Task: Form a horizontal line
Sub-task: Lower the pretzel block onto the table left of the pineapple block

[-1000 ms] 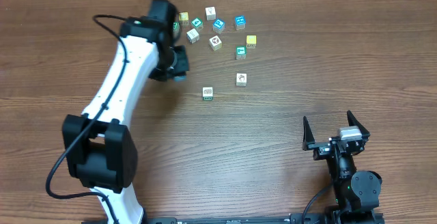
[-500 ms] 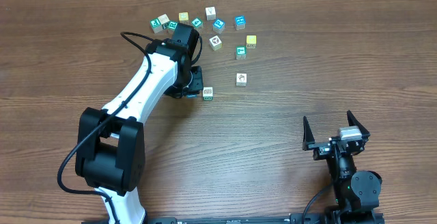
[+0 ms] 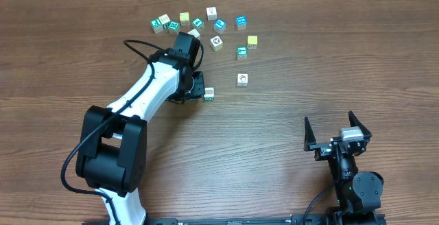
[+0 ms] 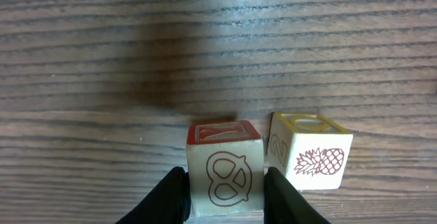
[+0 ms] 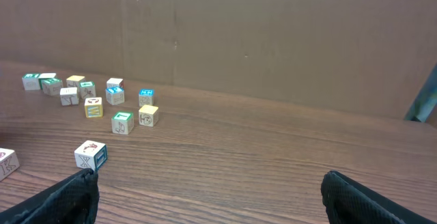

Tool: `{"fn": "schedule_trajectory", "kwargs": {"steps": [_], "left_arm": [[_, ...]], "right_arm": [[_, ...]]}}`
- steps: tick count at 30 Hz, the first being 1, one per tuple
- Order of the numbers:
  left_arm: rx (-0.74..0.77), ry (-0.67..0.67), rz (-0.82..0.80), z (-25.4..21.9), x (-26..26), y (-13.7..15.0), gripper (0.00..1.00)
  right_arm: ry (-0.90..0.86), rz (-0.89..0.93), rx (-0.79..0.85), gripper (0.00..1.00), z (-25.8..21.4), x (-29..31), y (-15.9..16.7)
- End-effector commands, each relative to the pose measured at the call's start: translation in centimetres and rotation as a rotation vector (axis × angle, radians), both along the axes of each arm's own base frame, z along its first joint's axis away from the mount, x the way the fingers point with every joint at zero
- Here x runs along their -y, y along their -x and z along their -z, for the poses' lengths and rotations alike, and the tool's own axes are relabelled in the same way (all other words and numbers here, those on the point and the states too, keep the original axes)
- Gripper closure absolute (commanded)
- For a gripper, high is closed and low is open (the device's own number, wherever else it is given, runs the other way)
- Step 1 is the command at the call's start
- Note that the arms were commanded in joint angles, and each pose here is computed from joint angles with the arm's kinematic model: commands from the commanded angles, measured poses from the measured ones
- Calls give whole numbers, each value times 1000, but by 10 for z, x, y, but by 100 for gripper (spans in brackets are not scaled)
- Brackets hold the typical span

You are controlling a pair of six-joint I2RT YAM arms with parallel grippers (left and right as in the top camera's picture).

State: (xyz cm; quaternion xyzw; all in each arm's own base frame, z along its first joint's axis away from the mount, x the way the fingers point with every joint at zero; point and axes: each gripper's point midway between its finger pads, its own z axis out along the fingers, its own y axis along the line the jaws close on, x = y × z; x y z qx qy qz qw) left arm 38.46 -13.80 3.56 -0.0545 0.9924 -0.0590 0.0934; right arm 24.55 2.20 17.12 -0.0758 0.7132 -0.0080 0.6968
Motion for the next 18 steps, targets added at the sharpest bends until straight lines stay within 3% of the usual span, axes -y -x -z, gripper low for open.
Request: {"fn": "schedule_trajectory", "kwargs": {"steps": [1, 18], "left_arm": [[1, -11, -4, 2, 1, 3, 70], [-7, -25, 13, 3, 4, 8, 72]], "right_arm": [[3, 1, 5, 0, 2, 1, 0], [3, 1, 4, 0, 2, 1, 0]]}}
